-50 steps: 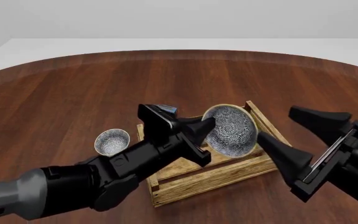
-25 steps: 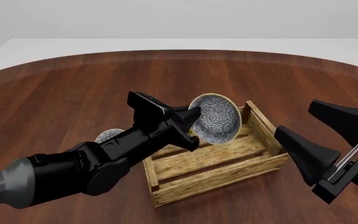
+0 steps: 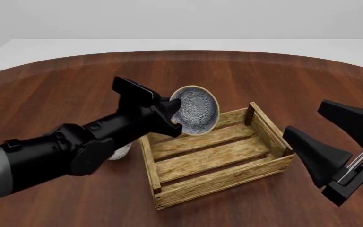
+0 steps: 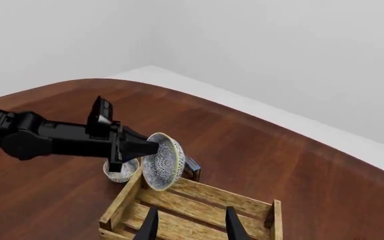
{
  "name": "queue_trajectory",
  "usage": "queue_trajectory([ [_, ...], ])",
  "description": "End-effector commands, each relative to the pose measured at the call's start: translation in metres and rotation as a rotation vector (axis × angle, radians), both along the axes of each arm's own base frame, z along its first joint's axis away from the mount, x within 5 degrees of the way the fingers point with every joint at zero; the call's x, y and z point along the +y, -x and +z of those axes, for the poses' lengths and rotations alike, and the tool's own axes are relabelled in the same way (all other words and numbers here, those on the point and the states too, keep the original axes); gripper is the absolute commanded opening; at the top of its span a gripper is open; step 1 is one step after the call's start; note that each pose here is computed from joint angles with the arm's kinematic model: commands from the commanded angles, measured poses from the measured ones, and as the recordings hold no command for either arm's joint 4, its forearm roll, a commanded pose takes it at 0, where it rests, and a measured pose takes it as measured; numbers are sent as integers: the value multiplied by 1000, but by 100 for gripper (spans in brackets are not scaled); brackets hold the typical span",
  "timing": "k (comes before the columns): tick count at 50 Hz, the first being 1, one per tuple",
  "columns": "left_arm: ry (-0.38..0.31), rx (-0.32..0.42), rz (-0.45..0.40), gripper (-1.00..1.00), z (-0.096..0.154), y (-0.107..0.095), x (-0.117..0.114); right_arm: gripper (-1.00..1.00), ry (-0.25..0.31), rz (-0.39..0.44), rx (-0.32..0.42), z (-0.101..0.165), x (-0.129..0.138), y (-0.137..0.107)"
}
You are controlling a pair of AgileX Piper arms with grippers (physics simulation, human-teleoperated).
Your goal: Stack the right bowl on the left bowl and place them in the tray.
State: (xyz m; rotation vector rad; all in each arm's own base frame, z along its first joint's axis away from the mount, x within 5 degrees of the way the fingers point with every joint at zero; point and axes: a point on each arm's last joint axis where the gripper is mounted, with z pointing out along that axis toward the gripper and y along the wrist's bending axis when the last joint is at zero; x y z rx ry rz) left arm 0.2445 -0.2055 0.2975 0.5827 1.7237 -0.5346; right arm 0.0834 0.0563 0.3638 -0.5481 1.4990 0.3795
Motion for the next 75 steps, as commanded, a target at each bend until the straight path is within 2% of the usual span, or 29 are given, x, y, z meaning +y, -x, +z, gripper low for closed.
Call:
queue_trajectory([
  [1,-11,38,22,-100,9,0,7,100,0,-2,4,-1,1,-2],
  [2,-38,35,38,-100,7,-6,11,100,1,-3,3,-1,1,-2],
  [6,-29,48,50,-100,8,-5,15,100,1,-2,6,-2,2,-3],
  [9,-58,41,66,-100,7,-10,20,100,3,-2,6,-2,2,-4],
  [24,-47,65,121,-100,12,-10,39,100,9,3,14,-5,5,-7],
  [28,-61,70,139,-100,11,-13,44,100,9,3,15,-5,5,-7],
  [32,-59,78,140,-100,13,-8,47,100,9,4,18,-6,6,-8],
  [34,-83,82,167,-100,10,-15,54,100,9,5,19,-6,7,-9],
  [56,-66,117,258,-100,14,-13,83,100,7,1,21,-6,7,-10],
  [58,-44,131,269,-100,14,-12,85,100,7,1,20,-6,7,-10],
  [67,-72,131,287,-100,9,-13,92,100,4,-1,19,-5,5,-8],
  [75,-66,144,304,-100,9,-9,98,100,5,1,17,-4,5,-6],
])
